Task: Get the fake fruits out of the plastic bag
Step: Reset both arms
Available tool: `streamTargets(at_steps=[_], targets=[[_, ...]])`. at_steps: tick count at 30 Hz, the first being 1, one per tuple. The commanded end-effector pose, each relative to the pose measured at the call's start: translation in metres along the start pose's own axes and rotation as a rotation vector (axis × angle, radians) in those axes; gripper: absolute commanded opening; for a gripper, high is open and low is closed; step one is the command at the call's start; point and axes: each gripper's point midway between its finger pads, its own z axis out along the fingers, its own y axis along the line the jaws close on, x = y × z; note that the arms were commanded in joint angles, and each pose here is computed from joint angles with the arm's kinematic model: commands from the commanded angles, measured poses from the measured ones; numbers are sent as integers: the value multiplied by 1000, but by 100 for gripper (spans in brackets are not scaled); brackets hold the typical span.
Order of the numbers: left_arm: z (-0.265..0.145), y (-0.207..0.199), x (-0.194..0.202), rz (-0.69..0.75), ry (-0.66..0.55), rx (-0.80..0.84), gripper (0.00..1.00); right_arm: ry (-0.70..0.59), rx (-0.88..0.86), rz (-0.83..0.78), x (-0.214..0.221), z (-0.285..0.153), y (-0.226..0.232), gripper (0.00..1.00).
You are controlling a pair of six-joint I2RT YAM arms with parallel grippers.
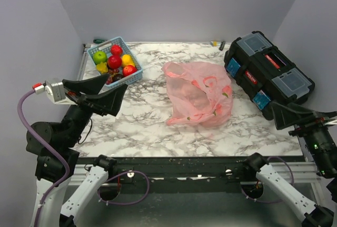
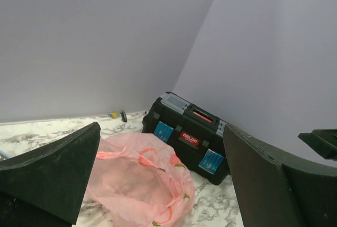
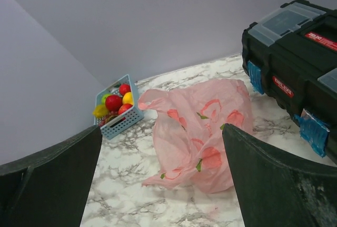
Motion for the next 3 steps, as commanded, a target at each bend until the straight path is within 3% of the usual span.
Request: streamTargets(at_steps=[1,3], targets=[[-2,8,5,17,4,-30,99,-22,10,5,3,-8,-9,100],[-2,9,9,14,16,-31,99,-4,32,-3,6,-6,-12,100]])
